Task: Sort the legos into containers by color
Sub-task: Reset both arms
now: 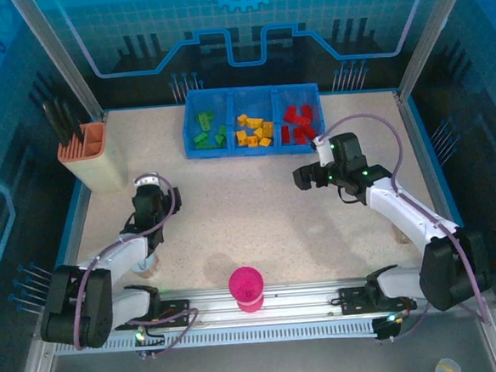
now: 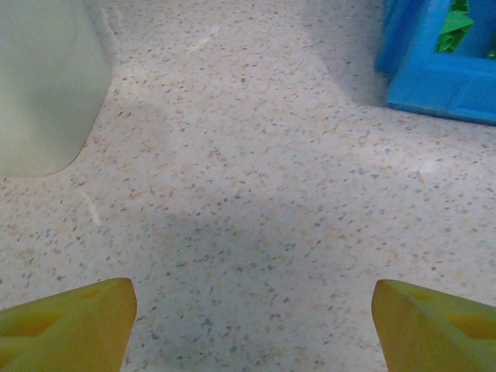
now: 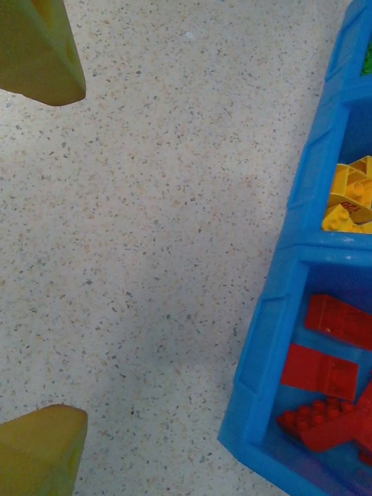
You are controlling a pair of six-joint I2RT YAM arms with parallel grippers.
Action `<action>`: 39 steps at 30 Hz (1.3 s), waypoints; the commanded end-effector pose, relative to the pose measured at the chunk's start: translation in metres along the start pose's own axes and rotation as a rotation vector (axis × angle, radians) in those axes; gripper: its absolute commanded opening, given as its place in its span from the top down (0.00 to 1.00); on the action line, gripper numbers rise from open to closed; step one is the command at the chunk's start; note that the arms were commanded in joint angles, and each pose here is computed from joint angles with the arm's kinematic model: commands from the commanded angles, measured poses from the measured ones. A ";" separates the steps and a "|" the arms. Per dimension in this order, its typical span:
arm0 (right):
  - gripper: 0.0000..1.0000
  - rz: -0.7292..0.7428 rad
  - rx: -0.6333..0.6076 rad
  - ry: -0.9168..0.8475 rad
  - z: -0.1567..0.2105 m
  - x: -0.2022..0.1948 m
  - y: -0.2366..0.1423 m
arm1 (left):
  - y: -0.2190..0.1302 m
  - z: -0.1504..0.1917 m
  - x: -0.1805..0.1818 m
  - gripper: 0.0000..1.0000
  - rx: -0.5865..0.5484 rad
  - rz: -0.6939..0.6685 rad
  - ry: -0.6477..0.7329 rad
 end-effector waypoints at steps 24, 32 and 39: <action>0.00 0.271 -0.193 -0.044 0.003 -0.038 -0.020 | 0.046 -0.023 -0.024 0.01 -0.158 0.225 0.038; 0.00 0.398 -0.518 0.077 0.040 -0.090 -0.048 | 0.046 -0.022 -0.025 0.01 -0.154 0.227 0.043; 0.00 0.453 -0.574 0.125 0.063 -0.111 -0.028 | 0.046 -0.022 -0.026 0.01 -0.154 0.231 0.044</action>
Point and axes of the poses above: each hand's point on the last joint's axis, 136 mm out from that joint toward the fingers, its own y axis out along the fingers, its own x axis along the line the jaws close on, z = x × y, the point moved 5 cm from there along -y, back along the fingers, and after that the axes turned 12 degrees about -y, right-handed, at the moved point
